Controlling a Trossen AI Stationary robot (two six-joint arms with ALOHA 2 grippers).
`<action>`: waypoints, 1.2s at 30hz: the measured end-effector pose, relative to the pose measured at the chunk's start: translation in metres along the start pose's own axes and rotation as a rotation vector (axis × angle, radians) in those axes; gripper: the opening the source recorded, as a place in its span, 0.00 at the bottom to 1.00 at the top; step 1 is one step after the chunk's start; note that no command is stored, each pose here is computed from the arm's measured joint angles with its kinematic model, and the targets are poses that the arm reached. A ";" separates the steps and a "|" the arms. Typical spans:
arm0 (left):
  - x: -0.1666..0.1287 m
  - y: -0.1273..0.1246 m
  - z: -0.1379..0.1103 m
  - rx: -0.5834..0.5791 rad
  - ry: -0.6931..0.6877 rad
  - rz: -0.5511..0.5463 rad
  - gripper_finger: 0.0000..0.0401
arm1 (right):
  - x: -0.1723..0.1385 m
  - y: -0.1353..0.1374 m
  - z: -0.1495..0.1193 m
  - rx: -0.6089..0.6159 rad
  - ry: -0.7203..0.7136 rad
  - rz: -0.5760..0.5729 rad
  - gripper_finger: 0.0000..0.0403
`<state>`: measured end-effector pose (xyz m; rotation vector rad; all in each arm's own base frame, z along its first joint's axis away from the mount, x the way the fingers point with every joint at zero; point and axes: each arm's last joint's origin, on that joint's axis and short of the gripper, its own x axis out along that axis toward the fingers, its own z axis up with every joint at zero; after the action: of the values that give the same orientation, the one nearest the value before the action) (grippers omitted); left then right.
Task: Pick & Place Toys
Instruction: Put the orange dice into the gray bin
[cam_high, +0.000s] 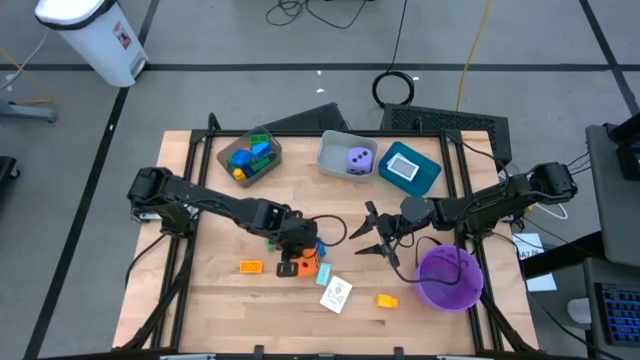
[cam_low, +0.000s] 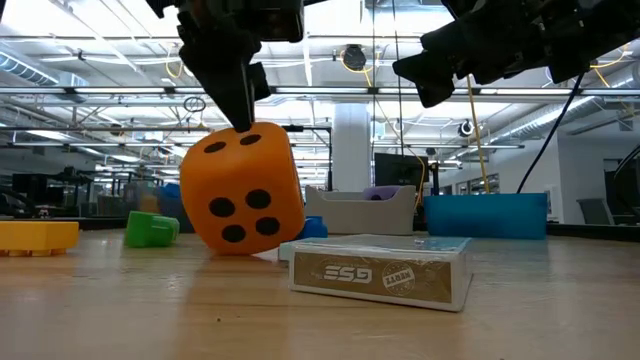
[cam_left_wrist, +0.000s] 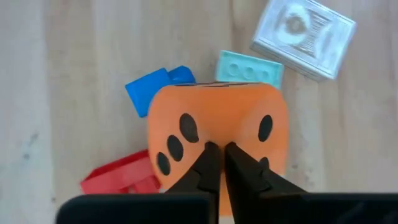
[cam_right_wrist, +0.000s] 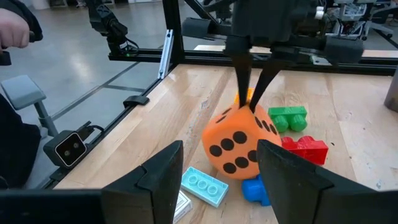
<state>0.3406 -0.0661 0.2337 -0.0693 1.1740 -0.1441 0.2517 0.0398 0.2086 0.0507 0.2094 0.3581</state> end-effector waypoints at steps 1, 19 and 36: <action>0.000 0.003 0.001 0.003 -0.004 0.006 0.03 | 0.000 0.000 0.000 0.000 0.000 0.000 0.49; -0.008 0.028 0.008 0.027 -0.026 0.023 0.00 | 0.000 0.000 0.000 -0.003 0.001 0.000 0.49; -0.027 0.045 0.011 0.044 0.037 0.133 0.10 | 0.001 -0.001 0.001 0.035 -0.025 -0.171 0.49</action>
<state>0.3437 -0.0176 0.2562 0.0506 1.2079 -0.0546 0.2527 0.0395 0.2099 0.0710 0.1940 0.1838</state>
